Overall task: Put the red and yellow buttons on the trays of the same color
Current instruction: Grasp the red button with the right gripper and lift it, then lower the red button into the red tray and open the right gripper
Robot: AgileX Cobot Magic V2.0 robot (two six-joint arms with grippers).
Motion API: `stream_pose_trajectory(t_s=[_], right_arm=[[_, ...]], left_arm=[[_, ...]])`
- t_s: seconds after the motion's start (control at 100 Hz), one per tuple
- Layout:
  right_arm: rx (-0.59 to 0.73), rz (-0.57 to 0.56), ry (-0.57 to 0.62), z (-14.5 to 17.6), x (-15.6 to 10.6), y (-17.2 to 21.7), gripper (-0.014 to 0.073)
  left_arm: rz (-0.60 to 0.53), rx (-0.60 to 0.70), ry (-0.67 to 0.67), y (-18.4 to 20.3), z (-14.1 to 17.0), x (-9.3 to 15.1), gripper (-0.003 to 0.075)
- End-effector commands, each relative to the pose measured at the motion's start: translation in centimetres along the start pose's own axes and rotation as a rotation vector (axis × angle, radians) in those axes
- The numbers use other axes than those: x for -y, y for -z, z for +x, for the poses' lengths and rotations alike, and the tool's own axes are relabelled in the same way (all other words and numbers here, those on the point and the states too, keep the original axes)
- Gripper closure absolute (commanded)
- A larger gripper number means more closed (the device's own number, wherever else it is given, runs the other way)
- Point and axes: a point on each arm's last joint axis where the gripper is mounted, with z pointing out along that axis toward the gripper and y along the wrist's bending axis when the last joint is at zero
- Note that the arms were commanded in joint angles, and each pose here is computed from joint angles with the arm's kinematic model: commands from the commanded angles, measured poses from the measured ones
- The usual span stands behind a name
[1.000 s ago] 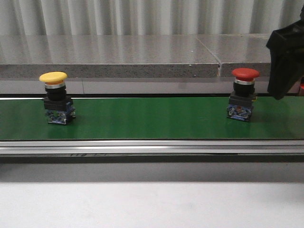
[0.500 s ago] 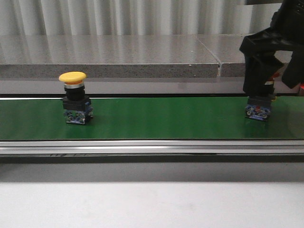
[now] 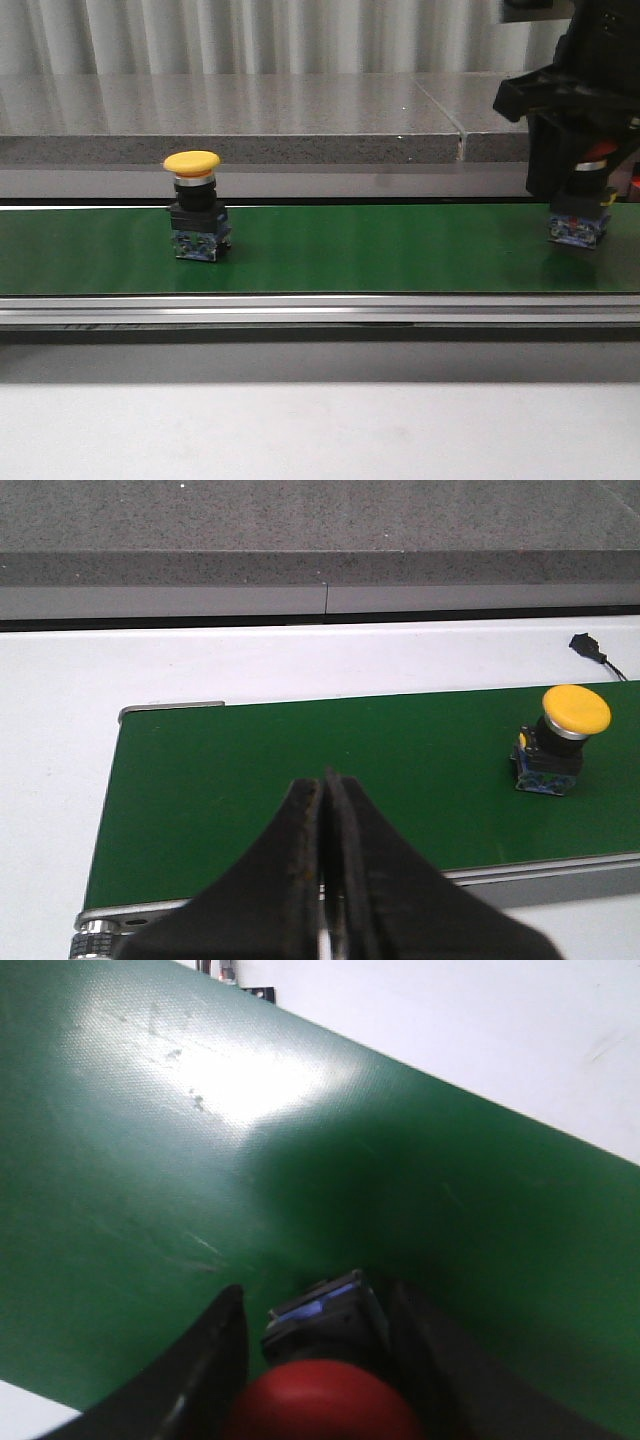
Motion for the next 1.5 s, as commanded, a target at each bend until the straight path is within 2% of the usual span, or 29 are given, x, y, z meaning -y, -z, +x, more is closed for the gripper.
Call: stream_pose_trajectory(t_s=[0.0, 0.14, 0.31, 0.54, 0.77, 0.97, 1.24, 1.49], right_arm=[[0.096, 0.021, -0.016, -1.4, 1.1, 3.4, 0.0500], [0.122, 0.061, -0.091, -2.3, 4.0, 5.6, 0.0500], [0.190, 0.140, -0.246, -2.7, 9.1, 8.4, 0.0500], [0.252, 0.260, -0.463, -0.6, 16.2, 10.9, 0.0500], [0.321, 0.358, -0.608, 1.6, 21.1, 12.0, 0.0500], [0.322, 0.357, -0.745, 3.1, 24.8, 10.2, 0.0500], [0.254, 0.365, -0.829, 4.4, 29.7, 5.2, 0.0500], [0.246, 0.366, -0.839, 3.2, 32.8, 3.3, 0.0500]], left_arm=[[-0.004, 0.096, 0.016, 0.4, -1.5, 0.1, 0.0740], [-0.004, 0.096, 0.016, 0.4, -1.5, 0.1, 0.0740], [-0.004, 0.096, 0.016, 0.4, -1.5, 0.1, 0.0740], [-0.004, 0.096, 0.016, 0.4, -1.5, 0.1, 0.0740], [-0.004, 0.096, 0.016, 0.4, -1.5, 0.1, 0.0740], [-0.004, 0.096, 0.016, 0.4, -1.5, 0.1, 0.0740], [-0.004, 0.096, 0.016, 0.4, -1.5, 0.1, 0.0740], [-0.004, 0.096, 0.016, 0.4, -1.5, 0.1, 0.0740]])
